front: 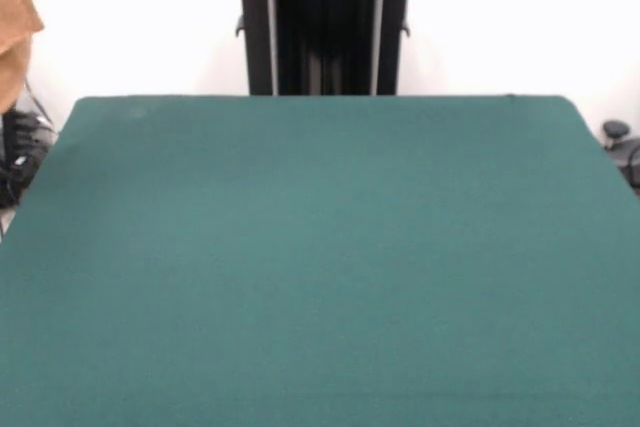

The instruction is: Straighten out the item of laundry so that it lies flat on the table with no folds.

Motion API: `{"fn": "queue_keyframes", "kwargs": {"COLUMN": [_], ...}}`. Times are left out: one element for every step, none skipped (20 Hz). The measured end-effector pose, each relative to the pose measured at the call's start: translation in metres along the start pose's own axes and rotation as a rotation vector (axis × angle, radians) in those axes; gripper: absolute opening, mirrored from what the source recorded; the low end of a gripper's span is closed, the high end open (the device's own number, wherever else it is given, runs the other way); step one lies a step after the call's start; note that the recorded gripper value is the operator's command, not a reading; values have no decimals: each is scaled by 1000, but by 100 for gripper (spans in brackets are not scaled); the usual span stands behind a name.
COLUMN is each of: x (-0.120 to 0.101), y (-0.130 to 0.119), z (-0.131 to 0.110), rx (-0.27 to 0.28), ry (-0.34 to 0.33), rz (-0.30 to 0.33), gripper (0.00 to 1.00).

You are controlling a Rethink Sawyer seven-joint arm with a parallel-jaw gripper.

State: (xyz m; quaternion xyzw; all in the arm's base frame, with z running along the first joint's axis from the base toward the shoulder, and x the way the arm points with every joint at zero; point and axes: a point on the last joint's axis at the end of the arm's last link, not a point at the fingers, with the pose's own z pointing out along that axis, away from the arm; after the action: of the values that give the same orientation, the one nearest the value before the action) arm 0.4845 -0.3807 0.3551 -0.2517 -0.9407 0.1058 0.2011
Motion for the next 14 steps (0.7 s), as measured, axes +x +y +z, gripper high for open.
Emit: {"fn": "queue_keyframes", "kwargs": {"x": [0,-1,-1,-2,-2,-2,-2,-2,-1,0,1,2,3,4], "y": [-1,-1,0,1,1,2,4,6,11,19,25,34,42,52], "z": [0,0,0,0,0,-1,-2,-3,-5,-9,-12,-14,-16,-18], "rx": [-1,-1,-2,-1,-1,0,2,4,7,13,17,22,27,31], "ry": [0,-1,-2,-2,-3,-3,-5,-7,-10,-15,-19,-21,-24,-26], "rz": [0,0,-3,-5,-6,-7,-10,-14,-20,-33,-42,-55,-68,-84], "gripper": [0,0,0,0,0,0,0,0,0,0,0,0,0,0]}}
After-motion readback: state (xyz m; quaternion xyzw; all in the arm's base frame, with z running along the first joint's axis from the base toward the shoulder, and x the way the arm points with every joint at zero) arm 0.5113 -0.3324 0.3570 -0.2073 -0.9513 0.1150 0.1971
